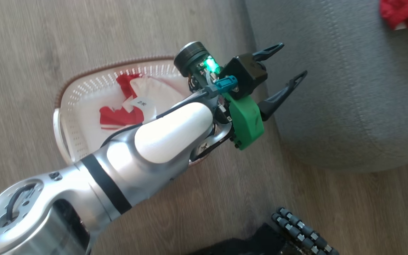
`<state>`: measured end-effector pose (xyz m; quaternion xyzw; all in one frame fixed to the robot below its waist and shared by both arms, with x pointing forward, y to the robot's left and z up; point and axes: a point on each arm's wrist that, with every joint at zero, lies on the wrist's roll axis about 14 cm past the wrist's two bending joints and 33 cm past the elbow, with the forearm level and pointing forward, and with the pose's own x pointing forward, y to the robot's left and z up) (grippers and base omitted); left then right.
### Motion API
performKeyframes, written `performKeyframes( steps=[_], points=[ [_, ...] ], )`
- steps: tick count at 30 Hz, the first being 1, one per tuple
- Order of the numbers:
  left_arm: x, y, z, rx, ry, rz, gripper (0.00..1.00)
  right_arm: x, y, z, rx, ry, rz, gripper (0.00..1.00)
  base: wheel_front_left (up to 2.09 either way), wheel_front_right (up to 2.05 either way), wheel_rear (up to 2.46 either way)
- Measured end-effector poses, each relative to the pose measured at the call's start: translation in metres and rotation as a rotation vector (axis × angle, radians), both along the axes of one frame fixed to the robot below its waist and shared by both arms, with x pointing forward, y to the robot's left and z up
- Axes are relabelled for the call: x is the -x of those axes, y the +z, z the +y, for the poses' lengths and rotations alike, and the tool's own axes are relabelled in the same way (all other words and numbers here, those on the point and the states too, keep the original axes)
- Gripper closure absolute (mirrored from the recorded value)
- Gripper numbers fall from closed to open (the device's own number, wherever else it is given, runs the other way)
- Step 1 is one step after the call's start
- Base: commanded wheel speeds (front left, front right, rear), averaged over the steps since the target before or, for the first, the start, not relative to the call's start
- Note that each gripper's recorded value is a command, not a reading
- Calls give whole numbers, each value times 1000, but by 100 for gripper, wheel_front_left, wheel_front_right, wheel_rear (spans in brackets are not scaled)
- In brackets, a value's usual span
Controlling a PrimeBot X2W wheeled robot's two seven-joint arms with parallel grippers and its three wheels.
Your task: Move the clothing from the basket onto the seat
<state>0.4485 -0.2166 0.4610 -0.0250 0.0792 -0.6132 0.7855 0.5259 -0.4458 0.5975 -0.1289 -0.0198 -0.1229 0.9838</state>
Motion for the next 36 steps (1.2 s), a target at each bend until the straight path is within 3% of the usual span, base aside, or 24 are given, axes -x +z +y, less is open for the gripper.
performKeyframes(
  steps=[7,8,9,10,11,13,22,27,36],
  points=[
    [-4,-23,6,-15,8,44,0,-4,-53,-17,-16,-69,122,100,0,0,0],
    [-4,-24,6,-15,9,46,0,-2,-64,-18,-20,-78,152,78,0,0,0],
    [-4,-24,6,-16,9,46,0,2,-75,-20,-25,-90,185,35,0,0,0],
    [-4,-24,6,-16,9,46,0,5,-86,-21,-27,-99,217,13,0,0,0],
    [-4,-24,7,-17,10,45,0,9,-95,-21,-29,-106,248,0,0,0,0],
    [-5,-24,9,-20,15,45,0,17,-119,-25,-53,-139,350,0,0,0,0],
    [-7,-11,12,-20,38,25,0,14,-112,-20,-95,-133,349,0,0,0,0],
    [-5,7,13,-7,48,-8,0,21,-98,-17,-105,-121,322,0,0,0,0],
    [4,38,19,10,101,-40,0,44,-40,-17,-64,-84,204,0,0,0,0]
  ],
)
